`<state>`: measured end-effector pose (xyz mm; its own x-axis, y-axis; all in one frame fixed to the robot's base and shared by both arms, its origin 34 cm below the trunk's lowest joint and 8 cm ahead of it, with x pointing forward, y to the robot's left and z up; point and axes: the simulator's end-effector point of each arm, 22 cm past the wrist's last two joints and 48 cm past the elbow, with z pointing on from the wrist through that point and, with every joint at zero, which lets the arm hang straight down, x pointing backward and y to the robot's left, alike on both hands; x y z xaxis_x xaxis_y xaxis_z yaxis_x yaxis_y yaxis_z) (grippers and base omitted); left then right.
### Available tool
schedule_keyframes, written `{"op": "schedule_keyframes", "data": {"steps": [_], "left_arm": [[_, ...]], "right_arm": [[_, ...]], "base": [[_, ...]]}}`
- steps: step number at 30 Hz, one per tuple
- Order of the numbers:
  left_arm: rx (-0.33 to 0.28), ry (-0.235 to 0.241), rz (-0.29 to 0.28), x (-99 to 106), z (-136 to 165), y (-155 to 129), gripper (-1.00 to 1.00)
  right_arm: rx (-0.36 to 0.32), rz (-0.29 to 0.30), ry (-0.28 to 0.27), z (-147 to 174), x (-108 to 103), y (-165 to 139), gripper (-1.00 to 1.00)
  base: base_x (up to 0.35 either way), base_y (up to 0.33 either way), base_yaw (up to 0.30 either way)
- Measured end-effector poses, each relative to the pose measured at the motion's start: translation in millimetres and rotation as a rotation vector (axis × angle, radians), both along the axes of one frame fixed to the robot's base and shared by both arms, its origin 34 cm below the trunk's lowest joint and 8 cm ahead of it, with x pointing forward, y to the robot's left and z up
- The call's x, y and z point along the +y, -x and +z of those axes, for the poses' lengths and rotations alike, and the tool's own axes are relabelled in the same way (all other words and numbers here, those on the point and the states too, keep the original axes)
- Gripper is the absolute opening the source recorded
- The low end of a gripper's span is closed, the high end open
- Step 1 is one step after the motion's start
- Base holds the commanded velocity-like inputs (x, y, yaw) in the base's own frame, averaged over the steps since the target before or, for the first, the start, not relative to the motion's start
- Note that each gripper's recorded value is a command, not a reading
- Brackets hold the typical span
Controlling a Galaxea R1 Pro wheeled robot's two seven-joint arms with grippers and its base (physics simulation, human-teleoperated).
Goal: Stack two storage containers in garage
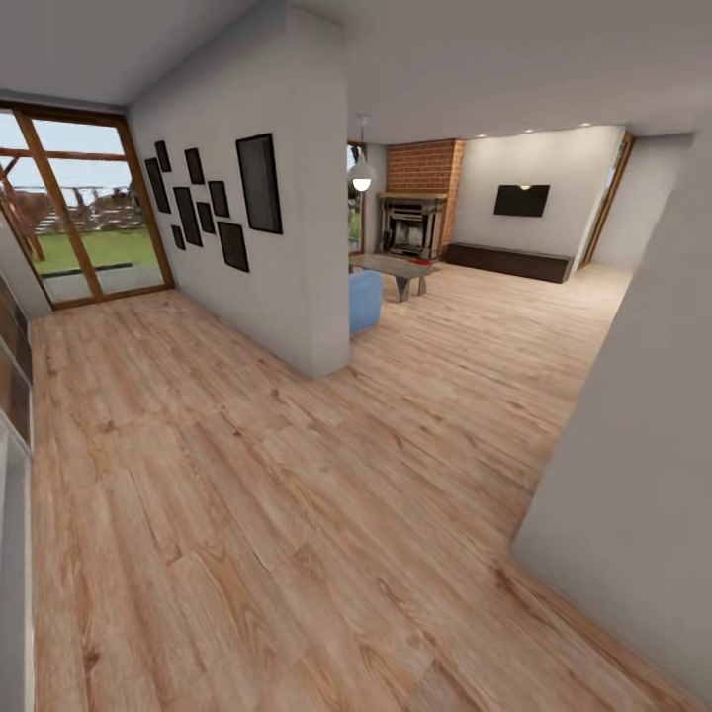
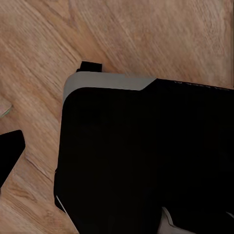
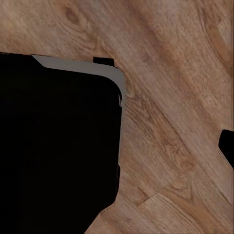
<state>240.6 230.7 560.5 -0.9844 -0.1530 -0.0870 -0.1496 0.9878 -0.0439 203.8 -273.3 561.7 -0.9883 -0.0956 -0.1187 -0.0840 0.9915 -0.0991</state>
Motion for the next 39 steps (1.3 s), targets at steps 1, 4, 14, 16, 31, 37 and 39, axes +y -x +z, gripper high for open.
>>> {"op": "schedule_keyframes", "data": {"steps": [1,4,14,16,31,37,39], "left_arm": [[0.0,0.0,0.0,-0.1,0.0,-0.1,1.0],[-0.001,0.0,0.0,-0.2,0.0,-0.1,1.0],[-0.001,0.0,0.0,0.1,0.0,-0.2,1.0],[-0.001,0.0,0.001,0.1,0.0,-0.2,1.0],[-0.001,0.0,0.001,0.1,0.0,-0.2,1.0],[-0.001,0.0,0.002,0.0,0.0,-0.2,1.0],[-0.001,0.0,0.002,-0.1,0.0,-0.2,1.0]], "right_arm": [[0.0,0.0,0.0,0.0,-0.1,0.0,1.0],[0.0,0.0,0.001,0.0,-0.9,0.1,1.0],[0.001,0.0,0.002,0.0,-1.5,0.1,1.0],[0.001,0.0,0.002,0.0,-1.5,0.1,1.0],[-0.001,0.005,0.0,0.0,0.0,-0.3,1.0],[0.0,0.003,0.0,0.0,-0.2,-0.2,1.0],[0.0,0.003,0.0,0.0,-0.1,-0.2,1.0]], "base": [[0.322,0.0,0.0],[0.322,0.0,0.0],[0.322,0.0,0.0],[0.322,0.0,0.0],[0.322,0.0,0.0],[0.322,0.0,0.0],[0.322,0.0,0.0]]}}
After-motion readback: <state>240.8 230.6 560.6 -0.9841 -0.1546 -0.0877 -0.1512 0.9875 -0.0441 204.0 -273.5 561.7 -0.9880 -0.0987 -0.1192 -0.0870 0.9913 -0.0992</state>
